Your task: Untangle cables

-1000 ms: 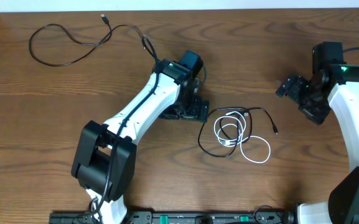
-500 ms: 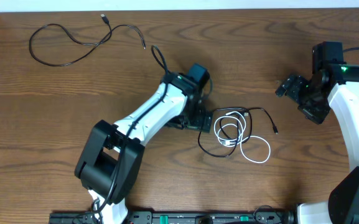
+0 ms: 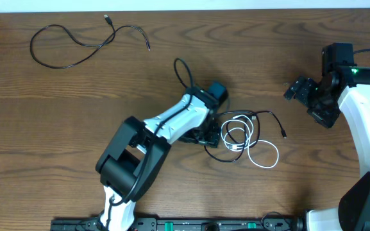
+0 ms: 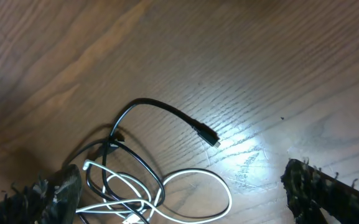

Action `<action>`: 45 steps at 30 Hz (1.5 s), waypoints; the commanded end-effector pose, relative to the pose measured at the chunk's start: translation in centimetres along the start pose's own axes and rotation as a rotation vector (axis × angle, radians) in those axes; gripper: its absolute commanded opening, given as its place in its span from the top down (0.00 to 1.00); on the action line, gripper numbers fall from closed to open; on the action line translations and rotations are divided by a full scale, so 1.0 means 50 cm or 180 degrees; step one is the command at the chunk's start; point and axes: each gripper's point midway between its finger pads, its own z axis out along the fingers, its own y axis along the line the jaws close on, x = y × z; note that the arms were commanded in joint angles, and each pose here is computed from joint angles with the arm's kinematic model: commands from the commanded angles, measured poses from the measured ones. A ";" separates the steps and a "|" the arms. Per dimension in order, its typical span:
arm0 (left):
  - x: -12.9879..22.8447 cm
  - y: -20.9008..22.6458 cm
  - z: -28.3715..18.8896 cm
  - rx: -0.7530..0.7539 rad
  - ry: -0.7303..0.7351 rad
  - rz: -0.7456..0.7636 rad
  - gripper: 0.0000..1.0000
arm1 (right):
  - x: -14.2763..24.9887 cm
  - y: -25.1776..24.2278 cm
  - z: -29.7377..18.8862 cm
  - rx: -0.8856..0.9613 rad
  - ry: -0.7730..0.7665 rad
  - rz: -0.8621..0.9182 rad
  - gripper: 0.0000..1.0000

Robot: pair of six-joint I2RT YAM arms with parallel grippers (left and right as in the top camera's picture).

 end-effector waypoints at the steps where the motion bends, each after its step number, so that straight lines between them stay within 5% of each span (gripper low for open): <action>1: 0.011 -0.004 0.018 -0.0043 0.0072 0.0043 0.35 | 0.003 -0.001 0.002 0.0002 0.0011 0.0018 0.01; 11: 0.004 0.002 0.018 -0.0105 0.0014 0.0010 0.91 | 0.003 -0.001 0.002 0.0003 0.0010 0.0018 0.01; 21: -0.040 0.038 -0.054 -0.0334 -0.0252 -0.0113 0.93 | 0.003 -0.001 0.002 0.0003 0.0010 0.0018 0.01; 32: -0.077 0.082 -0.363 0.0190 -0.1540 -0.0411 0.92 | 0.003 -0.001 0.002 0.0002 0.0011 0.0019 0.01; 35: -0.067 0.067 -0.403 0.0352 -0.1704 -0.0359 0.47 | 0.003 -0.001 0.002 0.0002 0.0011 0.0018 0.01; 37: -0.064 0.046 -0.407 0.0471 -0.1703 -0.0288 0.30 | 0.003 -0.001 0.002 0.0002 0.0011 0.0018 0.01; 40: -0.070 0.019 -0.389 0.0553 -0.1671 -0.0199 0.18 | 0.003 -0.001 0.002 0.0002 0.0011 0.0018 0.01; 45: -0.091 -0.029 -0.318 0.0532 -0.1533 -0.0032 0.14 | 0.003 -0.001 0.002 0.0002 0.0011 0.0018 0.01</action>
